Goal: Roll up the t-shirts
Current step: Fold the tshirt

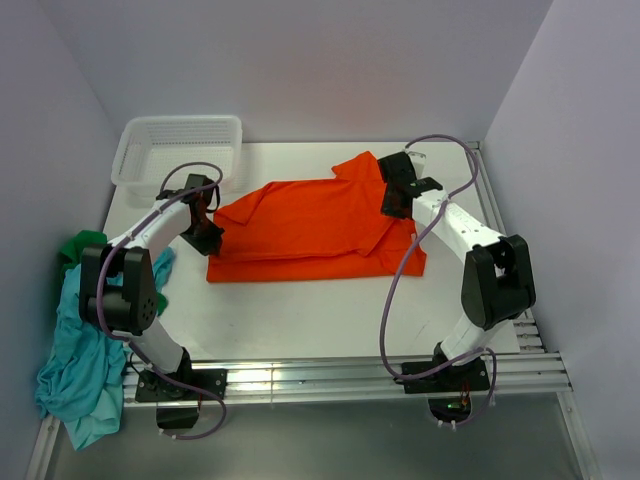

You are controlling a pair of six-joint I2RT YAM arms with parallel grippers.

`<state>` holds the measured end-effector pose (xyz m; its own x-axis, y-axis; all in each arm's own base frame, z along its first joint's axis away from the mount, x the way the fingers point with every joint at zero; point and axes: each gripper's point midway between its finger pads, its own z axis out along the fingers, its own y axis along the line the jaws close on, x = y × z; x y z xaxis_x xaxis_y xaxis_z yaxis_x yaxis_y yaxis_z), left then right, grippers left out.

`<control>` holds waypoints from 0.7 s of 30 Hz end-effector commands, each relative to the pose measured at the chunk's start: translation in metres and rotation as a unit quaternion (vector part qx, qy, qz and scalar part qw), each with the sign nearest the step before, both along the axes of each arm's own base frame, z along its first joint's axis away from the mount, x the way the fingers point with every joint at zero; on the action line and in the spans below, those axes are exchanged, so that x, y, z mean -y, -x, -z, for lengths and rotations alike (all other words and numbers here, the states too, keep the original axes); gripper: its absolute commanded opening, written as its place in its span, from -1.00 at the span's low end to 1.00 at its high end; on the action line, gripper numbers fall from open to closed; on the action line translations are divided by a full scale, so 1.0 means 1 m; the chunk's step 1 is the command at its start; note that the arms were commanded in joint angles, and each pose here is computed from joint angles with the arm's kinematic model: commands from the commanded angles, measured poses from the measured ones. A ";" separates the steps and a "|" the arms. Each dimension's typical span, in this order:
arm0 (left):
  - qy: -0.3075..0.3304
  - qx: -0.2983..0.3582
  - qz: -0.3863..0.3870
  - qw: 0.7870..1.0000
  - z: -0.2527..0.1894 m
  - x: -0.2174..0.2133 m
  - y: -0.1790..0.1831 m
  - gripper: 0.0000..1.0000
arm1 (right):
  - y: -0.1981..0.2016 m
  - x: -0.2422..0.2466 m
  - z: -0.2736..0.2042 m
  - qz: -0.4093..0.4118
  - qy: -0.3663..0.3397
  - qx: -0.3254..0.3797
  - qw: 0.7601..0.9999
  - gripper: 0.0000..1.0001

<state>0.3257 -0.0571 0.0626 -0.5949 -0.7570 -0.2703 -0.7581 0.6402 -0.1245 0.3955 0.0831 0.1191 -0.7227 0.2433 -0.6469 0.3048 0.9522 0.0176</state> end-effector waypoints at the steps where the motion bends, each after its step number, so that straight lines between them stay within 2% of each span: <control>1: 0.007 0.024 0.009 1.000 -0.011 0.001 -0.011 -0.99 | -0.020 -0.005 -0.026 -0.008 -0.019 0.054 0.998 -1.00; 6: 0.009 0.029 0.012 0.999 -0.012 0.001 -0.010 -0.99 | -0.019 -0.008 -0.038 -0.016 -0.035 0.086 0.996 -0.99; 14: 0.014 0.041 0.013 0.999 -0.014 0.002 -0.010 -0.99 | -0.027 -0.013 -0.021 -0.019 -0.031 0.062 0.997 -0.97; 21: 0.025 0.090 0.025 0.995 -0.027 0.003 -0.018 -0.99 | -0.045 -0.015 -0.015 -0.012 -0.024 0.059 0.998 -0.79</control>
